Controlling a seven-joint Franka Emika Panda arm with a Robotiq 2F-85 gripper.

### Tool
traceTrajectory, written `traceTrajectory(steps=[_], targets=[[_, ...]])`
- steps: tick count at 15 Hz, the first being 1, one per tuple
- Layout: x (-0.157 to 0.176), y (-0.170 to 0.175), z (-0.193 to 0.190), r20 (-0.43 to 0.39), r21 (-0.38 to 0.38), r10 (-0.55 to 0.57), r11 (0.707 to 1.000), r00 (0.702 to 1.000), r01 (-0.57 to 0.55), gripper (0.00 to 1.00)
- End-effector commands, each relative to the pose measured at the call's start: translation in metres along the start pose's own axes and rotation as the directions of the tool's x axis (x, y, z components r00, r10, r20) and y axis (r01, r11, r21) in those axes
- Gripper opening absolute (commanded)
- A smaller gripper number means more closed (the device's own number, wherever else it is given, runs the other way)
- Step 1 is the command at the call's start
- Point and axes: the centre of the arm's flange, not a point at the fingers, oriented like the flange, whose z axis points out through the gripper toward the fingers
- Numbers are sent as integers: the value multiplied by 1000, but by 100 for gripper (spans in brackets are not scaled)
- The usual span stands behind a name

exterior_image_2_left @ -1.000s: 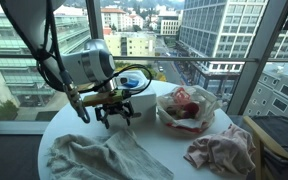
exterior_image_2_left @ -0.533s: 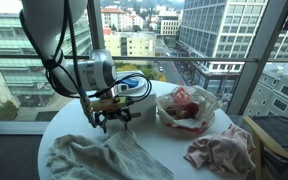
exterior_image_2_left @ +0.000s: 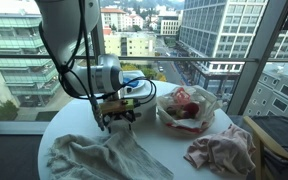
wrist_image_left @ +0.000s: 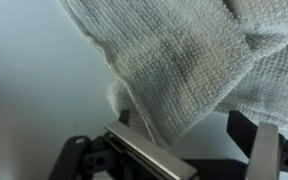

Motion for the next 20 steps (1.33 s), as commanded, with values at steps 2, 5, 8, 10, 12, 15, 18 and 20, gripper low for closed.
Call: traceTrajectory(steps=[2, 5, 8, 10, 12, 15, 18, 20], targets=[[13, 17, -1, -13, 50, -64, 997, 998, 65, 98], [15, 15, 1, -21, 87, -77, 993, 997, 78, 95], [17, 11, 4, -22, 107, -76, 991, 997, 78, 99], [18, 13, 10, -9, 112, -72, 991, 997, 72, 100], [18, 14, 15, 1, 121, -65, 991, 998, 64, 94], [17, 16, 21, 5, 127, -66, 990, 998, 65, 58], [12, 11, 18, 10, 125, -68, 990, 998, 66, 35], [5, 6, 13, 17, 116, -74, 991, 997, 71, 20]])
